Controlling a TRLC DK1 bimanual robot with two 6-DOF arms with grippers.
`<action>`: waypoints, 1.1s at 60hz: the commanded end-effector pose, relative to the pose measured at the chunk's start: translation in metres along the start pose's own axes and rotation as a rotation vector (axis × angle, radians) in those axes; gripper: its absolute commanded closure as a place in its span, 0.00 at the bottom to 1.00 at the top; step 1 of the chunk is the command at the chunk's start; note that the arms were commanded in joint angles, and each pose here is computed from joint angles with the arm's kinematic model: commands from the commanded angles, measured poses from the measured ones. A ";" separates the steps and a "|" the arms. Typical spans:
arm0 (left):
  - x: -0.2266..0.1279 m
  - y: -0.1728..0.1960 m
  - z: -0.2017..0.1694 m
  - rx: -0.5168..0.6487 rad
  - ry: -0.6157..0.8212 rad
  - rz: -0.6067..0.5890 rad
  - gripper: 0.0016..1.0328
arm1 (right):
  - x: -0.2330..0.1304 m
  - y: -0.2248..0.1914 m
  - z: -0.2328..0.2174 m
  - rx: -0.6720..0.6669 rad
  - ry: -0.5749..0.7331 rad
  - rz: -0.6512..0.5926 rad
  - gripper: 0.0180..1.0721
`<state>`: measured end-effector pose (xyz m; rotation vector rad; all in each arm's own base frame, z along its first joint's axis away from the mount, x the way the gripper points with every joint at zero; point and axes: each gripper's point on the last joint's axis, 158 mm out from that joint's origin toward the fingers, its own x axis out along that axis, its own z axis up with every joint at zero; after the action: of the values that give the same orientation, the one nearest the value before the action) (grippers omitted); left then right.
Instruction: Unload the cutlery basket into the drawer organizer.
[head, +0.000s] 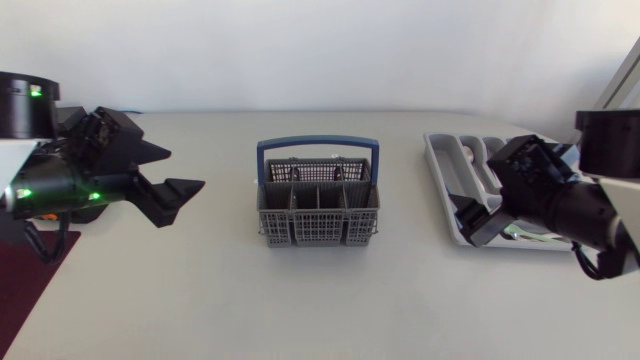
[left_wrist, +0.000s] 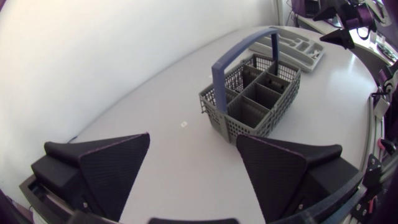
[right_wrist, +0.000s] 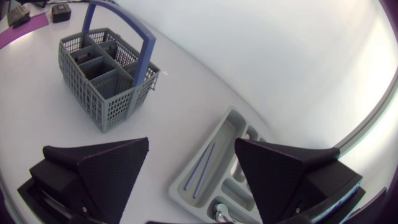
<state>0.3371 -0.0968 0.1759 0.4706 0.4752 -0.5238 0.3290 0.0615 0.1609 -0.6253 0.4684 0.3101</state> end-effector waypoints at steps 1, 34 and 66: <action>-0.012 0.002 -0.009 -0.030 -0.002 0.043 0.05 | -0.015 -0.011 -0.011 0.017 0.007 -0.056 0.05; -0.070 0.013 -0.010 -0.195 -0.177 0.230 0.05 | -0.069 -0.021 -0.023 0.243 -0.176 -0.183 0.05; -0.086 0.014 -0.056 -0.371 -0.328 0.383 0.05 | -0.070 -0.014 -0.058 0.525 -0.336 -0.274 0.05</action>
<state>0.2637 -0.0312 0.1909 0.1450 0.1555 -0.1575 0.2571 0.0076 0.1707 -0.1802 0.1333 0.0397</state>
